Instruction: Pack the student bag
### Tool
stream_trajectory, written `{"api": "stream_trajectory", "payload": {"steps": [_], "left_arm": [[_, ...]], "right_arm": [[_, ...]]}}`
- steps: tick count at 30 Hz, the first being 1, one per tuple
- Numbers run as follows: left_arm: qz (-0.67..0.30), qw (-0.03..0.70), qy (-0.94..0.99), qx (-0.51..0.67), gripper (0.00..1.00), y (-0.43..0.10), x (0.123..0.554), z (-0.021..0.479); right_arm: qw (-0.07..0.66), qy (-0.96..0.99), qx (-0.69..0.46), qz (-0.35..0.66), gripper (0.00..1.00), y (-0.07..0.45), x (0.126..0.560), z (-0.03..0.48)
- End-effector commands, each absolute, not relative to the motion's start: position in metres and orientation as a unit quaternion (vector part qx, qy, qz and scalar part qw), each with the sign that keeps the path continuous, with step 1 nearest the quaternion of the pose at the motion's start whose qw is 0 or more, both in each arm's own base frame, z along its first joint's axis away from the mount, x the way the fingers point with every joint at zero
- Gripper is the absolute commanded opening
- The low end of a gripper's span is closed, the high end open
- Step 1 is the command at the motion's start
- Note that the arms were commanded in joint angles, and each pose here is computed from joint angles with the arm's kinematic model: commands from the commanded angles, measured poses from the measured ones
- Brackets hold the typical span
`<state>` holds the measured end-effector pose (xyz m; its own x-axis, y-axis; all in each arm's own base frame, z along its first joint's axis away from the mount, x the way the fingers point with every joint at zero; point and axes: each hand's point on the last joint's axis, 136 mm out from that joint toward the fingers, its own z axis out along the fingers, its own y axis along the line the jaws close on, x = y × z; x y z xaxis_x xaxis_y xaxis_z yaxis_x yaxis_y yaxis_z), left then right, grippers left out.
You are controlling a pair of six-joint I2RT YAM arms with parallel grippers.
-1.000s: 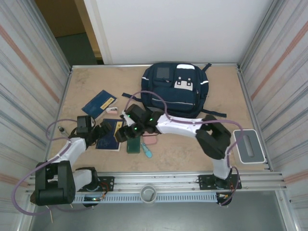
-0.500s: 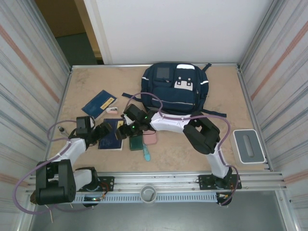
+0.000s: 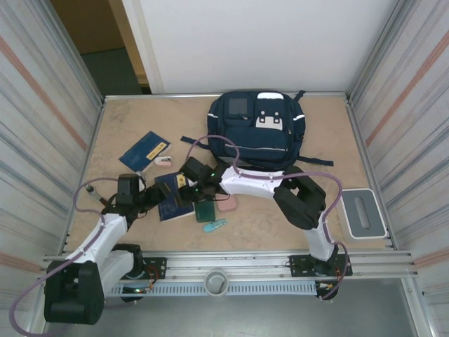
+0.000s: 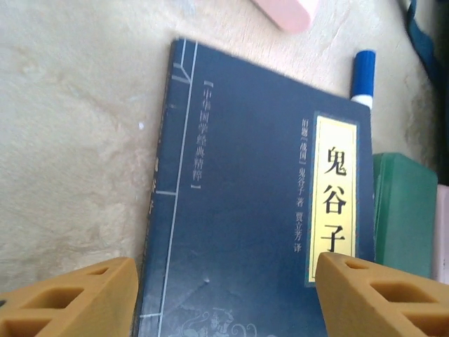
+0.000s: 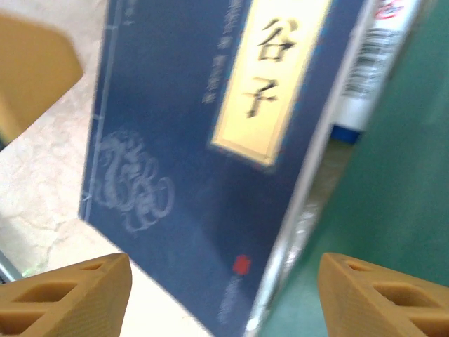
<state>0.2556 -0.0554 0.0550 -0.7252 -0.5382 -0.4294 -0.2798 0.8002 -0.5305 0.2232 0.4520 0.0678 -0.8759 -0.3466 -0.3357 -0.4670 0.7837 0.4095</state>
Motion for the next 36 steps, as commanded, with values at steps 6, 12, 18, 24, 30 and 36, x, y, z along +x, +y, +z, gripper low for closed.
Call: {"api": "stream_trajectory", "payload": {"steps": [6, 12, 18, 24, 30, 36], "left_arm": [[-0.195, 0.291, 0.904, -0.246, 0.73, -0.036, 0.259, 0.050], [-0.215, 0.278, 0.907, -0.232, 0.76, -0.045, 0.260, 0.048], [-0.215, 0.279, 0.909, -0.225, 0.78, -0.048, 0.259, 0.050], [-0.207, 0.275, 0.913, -0.220, 0.78, -0.049, 0.258, 0.048], [-0.190, 0.285, 0.913, -0.223, 0.78, -0.043, 0.261, 0.052], [-0.175, 0.293, 0.913, -0.224, 0.76, -0.038, 0.261, 0.055]], "right_arm": [[0.133, 0.941, -0.213, 0.229, 0.67, 0.463, 0.228, 0.064], [0.117, 0.952, -0.195, 0.202, 0.67, 0.441, 0.238, 0.045], [0.109, 0.968, -0.191, 0.122, 0.67, 0.391, 0.250, 0.032], [0.127, 0.963, -0.195, 0.138, 0.66, 0.380, 0.258, 0.056], [0.158, 0.943, -0.218, 0.196, 0.66, 0.431, 0.242, 0.092], [0.145, 0.950, -0.194, 0.195, 0.61, 0.448, 0.239, 0.079]]}}
